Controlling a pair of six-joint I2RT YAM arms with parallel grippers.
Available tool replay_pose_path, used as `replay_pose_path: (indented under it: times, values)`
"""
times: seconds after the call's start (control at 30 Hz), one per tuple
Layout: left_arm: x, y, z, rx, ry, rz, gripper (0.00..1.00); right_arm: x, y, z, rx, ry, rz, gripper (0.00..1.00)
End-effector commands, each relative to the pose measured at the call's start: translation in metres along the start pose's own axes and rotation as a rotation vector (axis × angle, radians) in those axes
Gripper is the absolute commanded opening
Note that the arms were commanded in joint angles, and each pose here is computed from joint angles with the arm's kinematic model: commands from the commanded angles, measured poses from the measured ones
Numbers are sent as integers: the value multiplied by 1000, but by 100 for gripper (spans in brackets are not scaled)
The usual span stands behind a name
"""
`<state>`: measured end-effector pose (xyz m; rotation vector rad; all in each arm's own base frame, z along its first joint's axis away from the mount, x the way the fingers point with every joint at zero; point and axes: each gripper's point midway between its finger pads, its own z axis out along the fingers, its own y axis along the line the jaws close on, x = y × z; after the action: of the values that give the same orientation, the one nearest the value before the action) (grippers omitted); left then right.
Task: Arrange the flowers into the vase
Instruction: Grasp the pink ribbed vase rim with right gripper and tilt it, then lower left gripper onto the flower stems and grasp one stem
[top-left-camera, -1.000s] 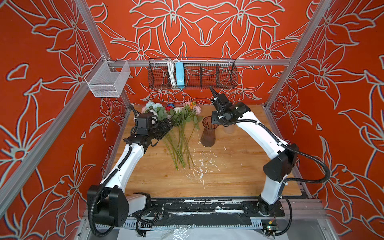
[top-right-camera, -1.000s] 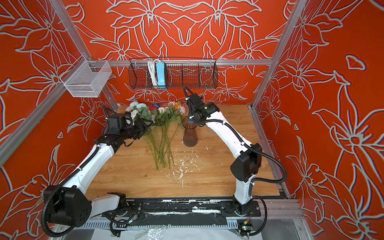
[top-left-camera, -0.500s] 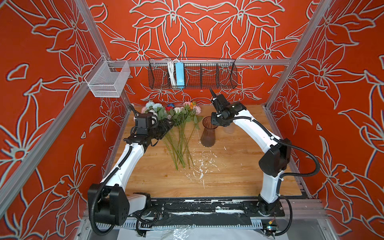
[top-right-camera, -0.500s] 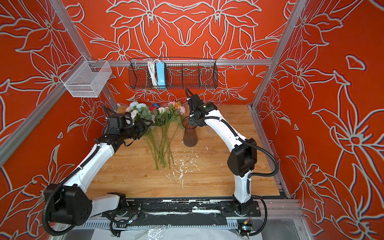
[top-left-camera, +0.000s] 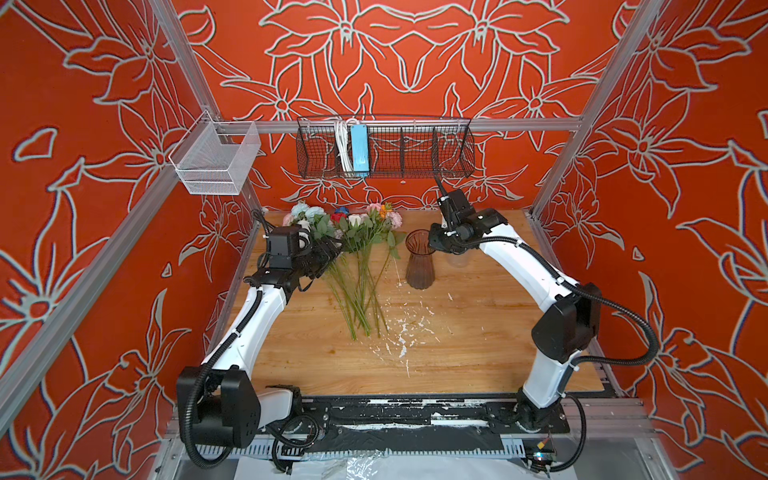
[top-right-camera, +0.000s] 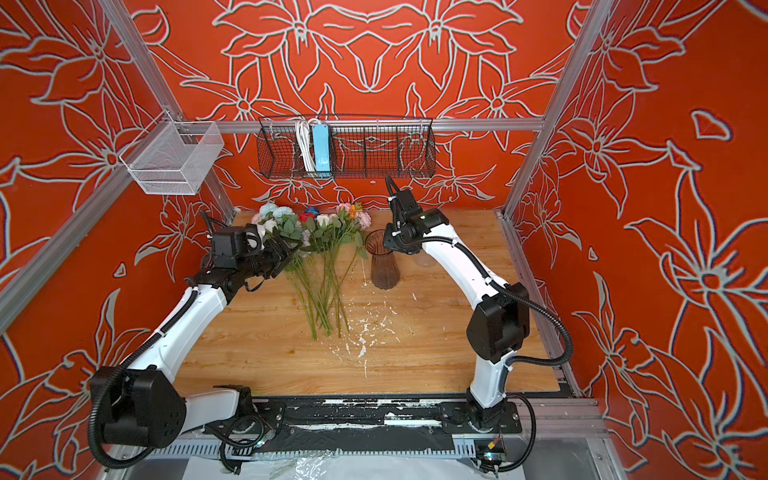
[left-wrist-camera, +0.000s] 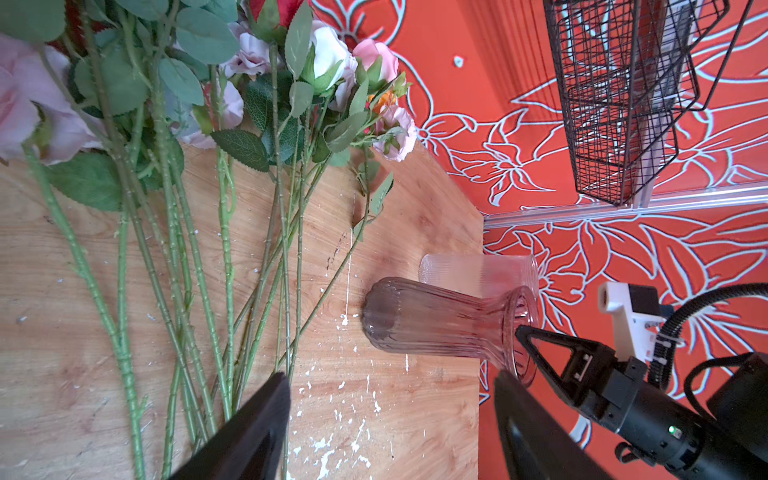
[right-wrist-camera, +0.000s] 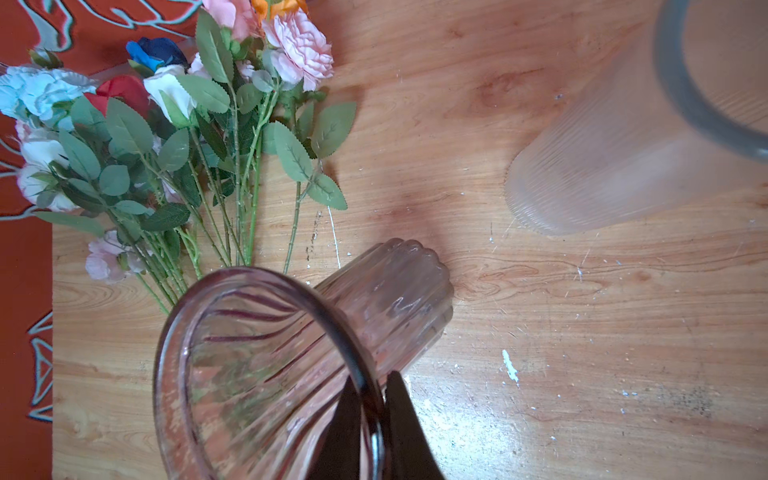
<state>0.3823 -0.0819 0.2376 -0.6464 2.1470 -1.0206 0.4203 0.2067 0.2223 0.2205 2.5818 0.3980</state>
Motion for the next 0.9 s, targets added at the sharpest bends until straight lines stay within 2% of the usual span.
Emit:
replay_pose_path:
  times: [0.0, 0.37, 0.53, 0.63, 0.77, 0.87]
  values:
    - [-4, -5, -2, 22, -9, 18, 77, 5, -8, -11, -8, 13, 9, 0]
    - [-3, -1, 3, 7, 6, 41, 75, 36, -25, -65, -97, -28, 30, 0]
    - [3, 10, 16, -65, 61, 80, 70, 64, -41, -77, -159, 0, 85, 0]
    - [21, 13, 31, -146, 132, 164, 68, 74, -53, -83, -168, 10, 110, 0]
    - [50, 15, 53, -315, 228, 372, 68, 80, -65, -85, -174, 4, 121, 0]
    - [70, 15, 69, -413, 289, 479, 68, 86, -64, -80, -192, 36, 112, 0]
